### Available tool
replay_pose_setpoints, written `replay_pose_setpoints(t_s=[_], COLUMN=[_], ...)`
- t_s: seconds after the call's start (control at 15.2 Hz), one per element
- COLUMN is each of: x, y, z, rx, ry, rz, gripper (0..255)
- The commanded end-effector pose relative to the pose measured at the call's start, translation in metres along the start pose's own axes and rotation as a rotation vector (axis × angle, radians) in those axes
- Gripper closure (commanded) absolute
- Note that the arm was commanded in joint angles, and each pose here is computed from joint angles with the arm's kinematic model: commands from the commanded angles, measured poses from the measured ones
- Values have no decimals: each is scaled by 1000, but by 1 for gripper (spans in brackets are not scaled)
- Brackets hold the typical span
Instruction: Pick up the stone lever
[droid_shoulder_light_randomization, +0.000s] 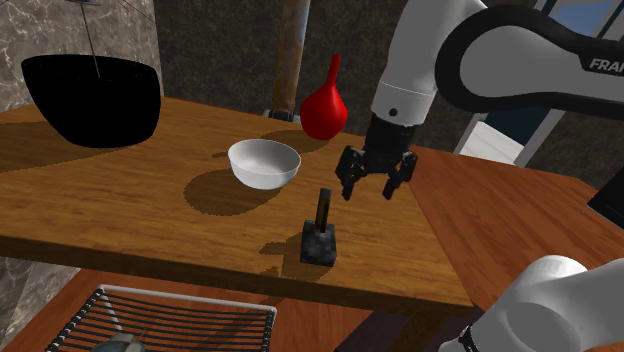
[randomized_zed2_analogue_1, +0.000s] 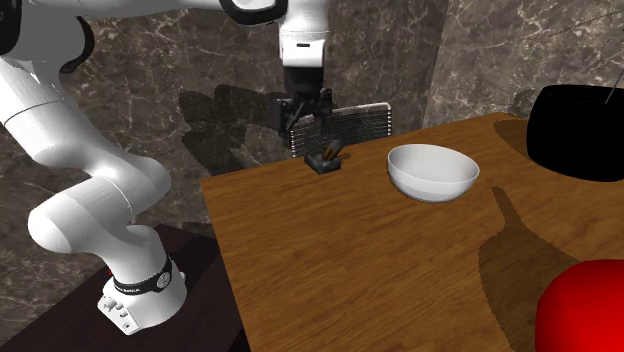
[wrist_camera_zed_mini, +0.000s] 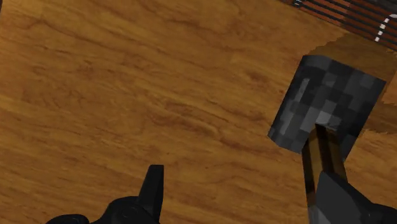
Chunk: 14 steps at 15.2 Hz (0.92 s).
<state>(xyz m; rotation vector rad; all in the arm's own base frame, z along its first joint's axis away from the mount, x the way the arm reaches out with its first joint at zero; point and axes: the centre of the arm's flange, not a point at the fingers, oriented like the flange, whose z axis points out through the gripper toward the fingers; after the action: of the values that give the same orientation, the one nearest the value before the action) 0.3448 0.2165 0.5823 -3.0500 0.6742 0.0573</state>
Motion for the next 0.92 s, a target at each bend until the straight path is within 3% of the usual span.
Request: replay_pose_setpoints(t_s=[0.0,0.26,0.86], x=[-1,6,8], y=[-25,-72,-71], z=[2,2,42], rx=[19,53,53], ry=[-12,-33,-33], rz=[72,206,206], gripper=[0,0,0])
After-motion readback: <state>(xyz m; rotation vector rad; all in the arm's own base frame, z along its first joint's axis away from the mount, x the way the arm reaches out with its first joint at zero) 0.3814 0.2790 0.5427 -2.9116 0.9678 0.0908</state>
